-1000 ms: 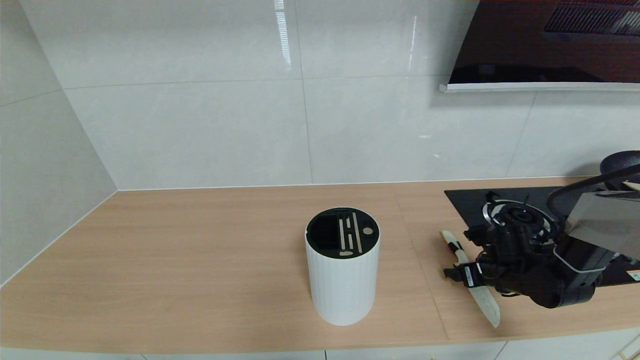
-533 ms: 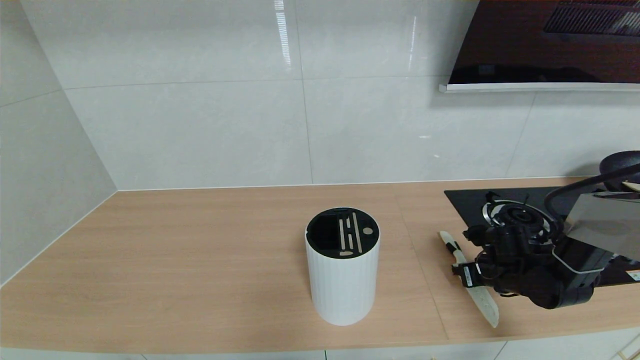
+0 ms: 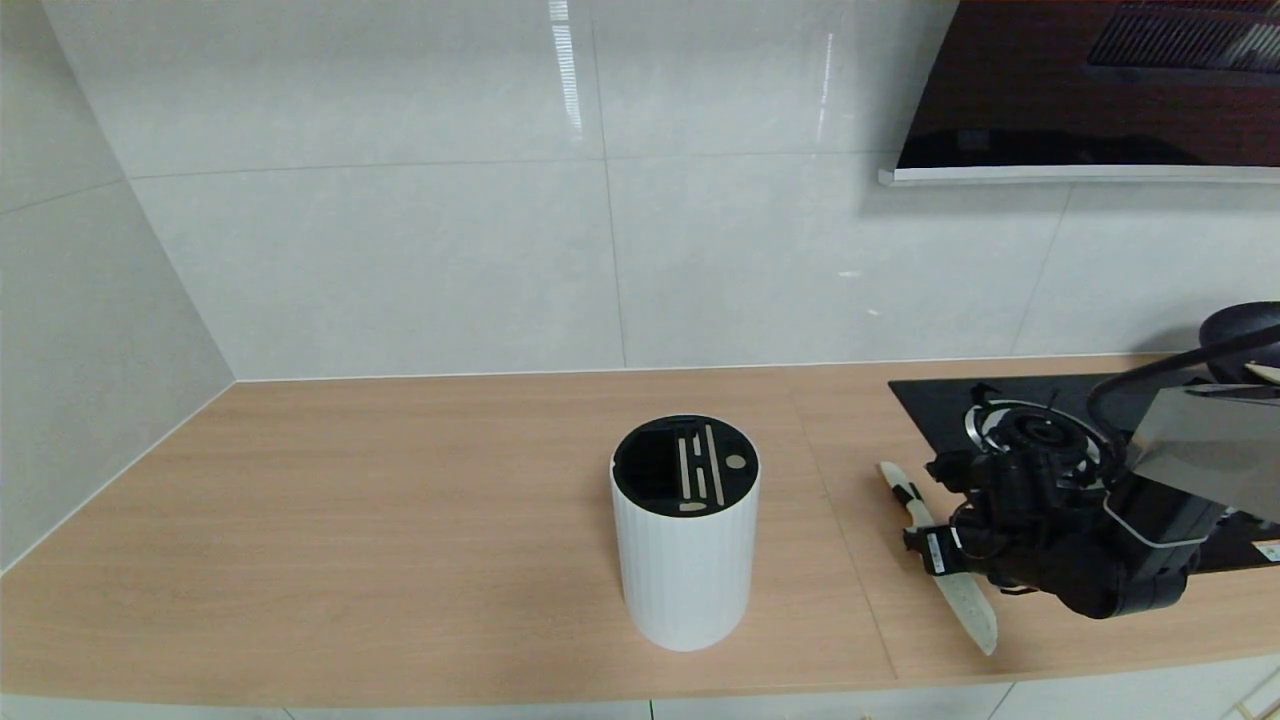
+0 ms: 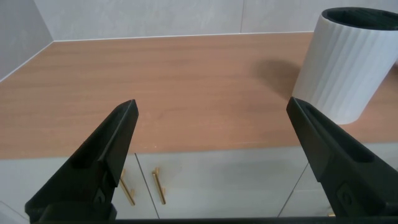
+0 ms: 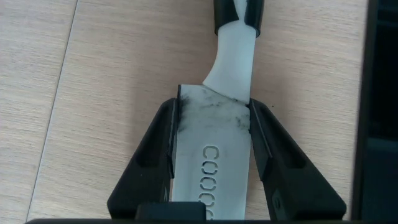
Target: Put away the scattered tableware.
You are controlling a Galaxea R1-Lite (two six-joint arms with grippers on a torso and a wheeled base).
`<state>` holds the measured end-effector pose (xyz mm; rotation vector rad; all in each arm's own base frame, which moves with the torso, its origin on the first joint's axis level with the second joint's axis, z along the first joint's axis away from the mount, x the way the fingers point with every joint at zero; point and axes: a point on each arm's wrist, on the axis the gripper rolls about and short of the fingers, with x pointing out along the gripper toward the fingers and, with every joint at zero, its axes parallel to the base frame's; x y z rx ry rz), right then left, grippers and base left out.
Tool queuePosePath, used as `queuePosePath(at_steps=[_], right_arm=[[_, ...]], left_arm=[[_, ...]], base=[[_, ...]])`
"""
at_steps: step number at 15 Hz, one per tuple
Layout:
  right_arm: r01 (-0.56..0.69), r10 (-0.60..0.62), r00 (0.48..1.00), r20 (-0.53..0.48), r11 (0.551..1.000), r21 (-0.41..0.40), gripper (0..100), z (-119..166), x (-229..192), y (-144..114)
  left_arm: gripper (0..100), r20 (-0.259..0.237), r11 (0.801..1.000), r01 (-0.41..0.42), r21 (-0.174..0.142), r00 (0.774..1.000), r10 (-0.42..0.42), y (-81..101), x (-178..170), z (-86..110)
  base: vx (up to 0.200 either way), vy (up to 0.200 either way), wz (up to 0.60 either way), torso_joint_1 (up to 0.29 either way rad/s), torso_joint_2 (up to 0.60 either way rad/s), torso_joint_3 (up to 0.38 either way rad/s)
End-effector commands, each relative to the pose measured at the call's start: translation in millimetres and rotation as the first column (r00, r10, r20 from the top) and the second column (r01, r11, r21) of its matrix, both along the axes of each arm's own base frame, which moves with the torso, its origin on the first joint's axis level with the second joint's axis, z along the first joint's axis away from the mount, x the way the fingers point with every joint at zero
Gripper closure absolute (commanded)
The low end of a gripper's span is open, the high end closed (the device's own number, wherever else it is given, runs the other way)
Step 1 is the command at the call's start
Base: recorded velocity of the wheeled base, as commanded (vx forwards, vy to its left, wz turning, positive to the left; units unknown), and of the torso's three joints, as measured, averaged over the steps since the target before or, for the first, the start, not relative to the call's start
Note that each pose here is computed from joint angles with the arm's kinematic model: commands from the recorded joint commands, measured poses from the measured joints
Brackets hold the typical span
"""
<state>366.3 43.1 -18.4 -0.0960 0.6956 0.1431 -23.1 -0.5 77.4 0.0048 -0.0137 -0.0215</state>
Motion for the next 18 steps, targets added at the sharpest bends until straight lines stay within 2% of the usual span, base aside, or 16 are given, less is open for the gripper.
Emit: queuePosePath(at_steps=[1, 4, 6, 8, 10, 11, 12, 13, 14, 15, 16, 17, 18], right_arm=[[0.0, -0.001, 0.996, 0.086, 1.0, 0.012, 100, 22, -2, 0], [-0.013, 0.008, 0.983, 0.182, 1.0, 0.025, 100, 60, -15, 2], [-0.045, 0.034, 0.958, 0.285, 0.998, 0.032, 100, 102, -32, 12], [-0.085, 0.066, 0.936, 0.345, 0.996, 0.041, 100, 128, -50, 22], [-0.098, 0.074, 0.923, 0.376, 0.994, 0.043, 100, 140, -57, 26], [-0.114, 0.083, 0.896, 0.437, 0.993, 0.044, 100, 161, -71, 35], [-0.121, 0.085, 0.874, 0.478, 0.992, 0.046, 100, 174, -78, 39], [-0.143, 0.096, 0.852, 0.515, 0.988, 0.052, 100, 187, -84, 46], [-0.172, 0.112, 0.827, 0.551, 0.983, 0.058, 100, 200, -88, 53], [-0.193, 0.125, 0.815, 0.566, 0.979, 0.061, 100, 207, -90, 59], [-0.224, 0.146, 0.801, 0.58, 0.972, 0.064, 100, 217, -91, 69], [-0.255, 0.166, 0.786, 0.596, 0.965, 0.068, 100, 226, -91, 78], [-0.279, 0.18, 0.773, 0.608, 0.958, 0.071, 100, 234, -92, 86]], left_arm=[[0, 0.0, 1.0, 0.0, 0.001, 1.0, 0.0, 0.0, 0, 0.0], [0, 0.0, 1.0, 0.001, 0.006, 1.0, -0.001, 0.0, 0, 0.0], [0, 0.0, 1.0, 0.001, 0.008, 1.0, -0.001, 0.0, 0, 0.0], [0, 0.0, 1.0, 0.001, 0.005, 1.0, -0.001, 0.0, 0, 0.0], [0, 0.0, 1.0, 0.001, 0.006, 1.0, -0.001, 0.0, 0, 0.0], [0, 0.035, 1.0, 0.006, 0.002, 0.999, -0.006, -0.2, -3, 9.5], [0, 0.11, 0.999, 0.033, -0.015, 0.993, -0.031, -0.5, -12, 35.3], [0, 0.107, 0.993, 0.105, -0.052, 0.989, -0.099, -0.9, -14, 63.1], [0, 0.077, 0.98, 0.189, -0.066, 0.98, -0.184, -1.8, -11, 93.8], [0, 0.051, 0.97, 0.235, -0.067, 0.971, -0.232, -2.9, -5, 110.9], [0, 0.001, 0.944, 0.321, -0.075, 0.947, -0.322, -5.8, 15, 140.8], [0, -0.044, 0.909, 0.407, -0.091, 0.91, -0.412, -8.8, 36, 160.8], [0, -0.103, 0.869, 0.479, -0.123, 0.865, -0.491, -11.6, 59, 169.5]], base=[[0.0, 0.0, 0.0, 0.0, 0.0, 0.0], [0.0, 0.0, 0.0, 0.0, 0.0, 0.0], [0.0, 0.0, 0.0, 0.0, 0.0, 0.0], [0.0, 0.0, 0.0, 0.0, 0.0, 0.0], [0.0, 0.0, 0.0, 0.0, 0.0, 0.0], [0.0, 0.0, 0.0, 0.0, 0.0, 0.0], [0.0, 0.0, 0.0, 0.0, 0.0, 0.0], [0.0, 0.0, 0.0, 0.0, 0.0, 0.0], [0.0, 0.0, 0.0, 0.0, 0.0, 0.0], [0.0, 0.0, 0.0, 0.0, 0.0, 0.0], [0.0, 0.0, 0.0, 0.0, 0.0, 0.0], [0.0, 0.0, 0.0, 0.0, 0.0, 0.0], [0.0, 0.0, 0.0, 0.0, 0.0, 0.0]])
